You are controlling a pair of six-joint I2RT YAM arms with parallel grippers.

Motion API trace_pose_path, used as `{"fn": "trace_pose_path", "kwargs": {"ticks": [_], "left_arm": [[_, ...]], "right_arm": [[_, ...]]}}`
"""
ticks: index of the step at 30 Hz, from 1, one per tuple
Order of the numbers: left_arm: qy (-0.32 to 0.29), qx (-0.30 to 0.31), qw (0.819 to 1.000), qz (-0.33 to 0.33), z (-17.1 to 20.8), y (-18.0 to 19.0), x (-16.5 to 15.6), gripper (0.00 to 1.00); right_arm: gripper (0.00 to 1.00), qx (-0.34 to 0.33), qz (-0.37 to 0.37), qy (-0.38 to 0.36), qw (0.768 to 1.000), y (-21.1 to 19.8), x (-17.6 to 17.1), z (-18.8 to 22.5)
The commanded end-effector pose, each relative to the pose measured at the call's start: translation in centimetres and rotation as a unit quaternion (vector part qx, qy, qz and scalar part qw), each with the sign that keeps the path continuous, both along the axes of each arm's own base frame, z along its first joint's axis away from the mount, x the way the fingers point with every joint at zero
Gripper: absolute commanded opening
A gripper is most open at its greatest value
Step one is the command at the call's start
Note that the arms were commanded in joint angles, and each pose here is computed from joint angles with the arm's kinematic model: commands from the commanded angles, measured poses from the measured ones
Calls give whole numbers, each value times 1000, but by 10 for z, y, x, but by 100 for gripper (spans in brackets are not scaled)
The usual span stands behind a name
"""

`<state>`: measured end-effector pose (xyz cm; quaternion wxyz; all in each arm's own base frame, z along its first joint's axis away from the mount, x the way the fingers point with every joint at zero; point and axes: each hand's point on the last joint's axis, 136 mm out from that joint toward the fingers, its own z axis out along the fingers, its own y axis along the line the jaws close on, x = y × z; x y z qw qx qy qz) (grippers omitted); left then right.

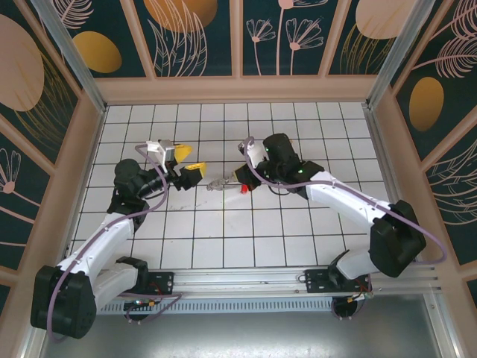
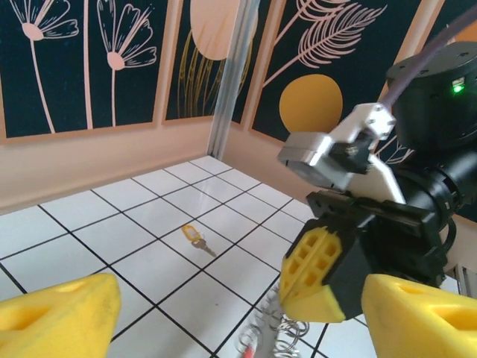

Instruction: Put the keys on the keyring

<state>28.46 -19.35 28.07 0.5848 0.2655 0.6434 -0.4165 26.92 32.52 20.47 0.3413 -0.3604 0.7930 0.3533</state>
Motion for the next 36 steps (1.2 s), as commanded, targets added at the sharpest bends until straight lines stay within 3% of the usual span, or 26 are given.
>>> {"fn": "trace_pose_path", "kwargs": {"ticks": [1, 8, 10, 12, 13, 16, 22, 36], "left_arm": [[-78, 40, 996, -30, -2, -7, -10, 74], [-150, 91, 982, -71, -6, -18, -17, 57], [-204, 133, 960, -135, -15, -30, -32, 44], [-257, 179, 923, -223, -35, -42, -53, 30], [-251, 186, 916, -253, -44, -47, -61, 25], [-217, 183, 922, -263, -49, -62, -58, 25], [-217, 197, 927, -234, -48, -74, -48, 29], [-219, 188, 925, -247, -49, -89, -46, 27]], "right_arm": [[0, 7, 87, -92, 992, 1, -18, 32], [0, -19, 167, -212, 963, -4, -32, 44], [0, -26, 183, -241, 953, -6, -35, 47], [0, -30, 193, -265, 944, -7, -35, 50], [0, -30, 198, -272, 941, -7, -35, 51], [0, -26, 213, -271, 938, -6, -36, 52], [0, -20, 239, -264, 934, -1, -39, 53], [0, -6, 244, -279, 929, 6, -42, 55]]}}
